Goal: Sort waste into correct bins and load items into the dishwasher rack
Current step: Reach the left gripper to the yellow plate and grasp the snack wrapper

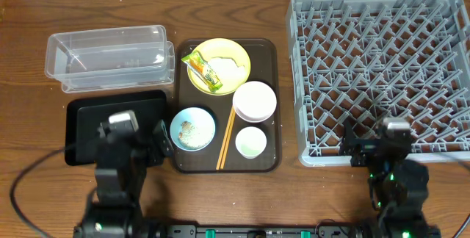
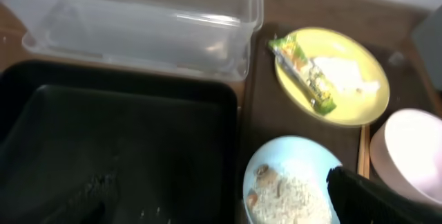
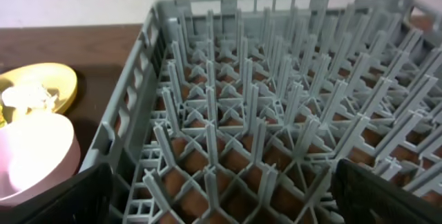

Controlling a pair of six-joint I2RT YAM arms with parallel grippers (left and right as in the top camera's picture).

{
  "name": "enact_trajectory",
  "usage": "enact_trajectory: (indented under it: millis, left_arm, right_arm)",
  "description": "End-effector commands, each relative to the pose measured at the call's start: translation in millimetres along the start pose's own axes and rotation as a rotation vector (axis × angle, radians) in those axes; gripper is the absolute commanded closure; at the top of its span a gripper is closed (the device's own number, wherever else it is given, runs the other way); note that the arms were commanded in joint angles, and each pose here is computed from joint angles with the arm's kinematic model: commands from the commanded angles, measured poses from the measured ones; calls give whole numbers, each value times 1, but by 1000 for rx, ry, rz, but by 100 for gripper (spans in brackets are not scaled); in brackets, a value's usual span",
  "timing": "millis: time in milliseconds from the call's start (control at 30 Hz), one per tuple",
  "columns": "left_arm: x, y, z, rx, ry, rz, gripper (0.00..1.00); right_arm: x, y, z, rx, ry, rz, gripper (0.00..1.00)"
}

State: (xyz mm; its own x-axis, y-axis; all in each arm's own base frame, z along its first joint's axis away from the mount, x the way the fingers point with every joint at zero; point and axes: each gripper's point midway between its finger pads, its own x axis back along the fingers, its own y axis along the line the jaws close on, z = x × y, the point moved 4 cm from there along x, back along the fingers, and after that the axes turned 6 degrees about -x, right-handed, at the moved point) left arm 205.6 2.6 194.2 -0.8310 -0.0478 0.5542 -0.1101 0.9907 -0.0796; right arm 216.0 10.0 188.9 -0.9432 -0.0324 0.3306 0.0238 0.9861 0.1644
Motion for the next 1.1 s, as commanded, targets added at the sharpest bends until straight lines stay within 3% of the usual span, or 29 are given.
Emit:
enact_trajectory:
  millis: [0,367,533,700,933,1067]
  left_arm:
    - [1,-8,-26,12,72,22,2]
    - [-14,-33,-45,28,590,99,2]
    - [-28,-33,-35,30,670,88,2]
    - [-45,-40,-46,43,610,132,2]
    - [-77,-68,-111,22,263,271,2]
    - [-102,-84,-123,57,204,303,3]
  right_arm:
    - [-4,5,-18,-31,83,5,1]
    - [-22,12,-43,-23,488,71,1]
    - [-32,12,-42,-25,528,79,1]
    - [-31,12,-40,-26,537,77,1]
    - [-31,12,-40,-26,537,77,1]
    - [-31,12,-40,-26,539,77,1]
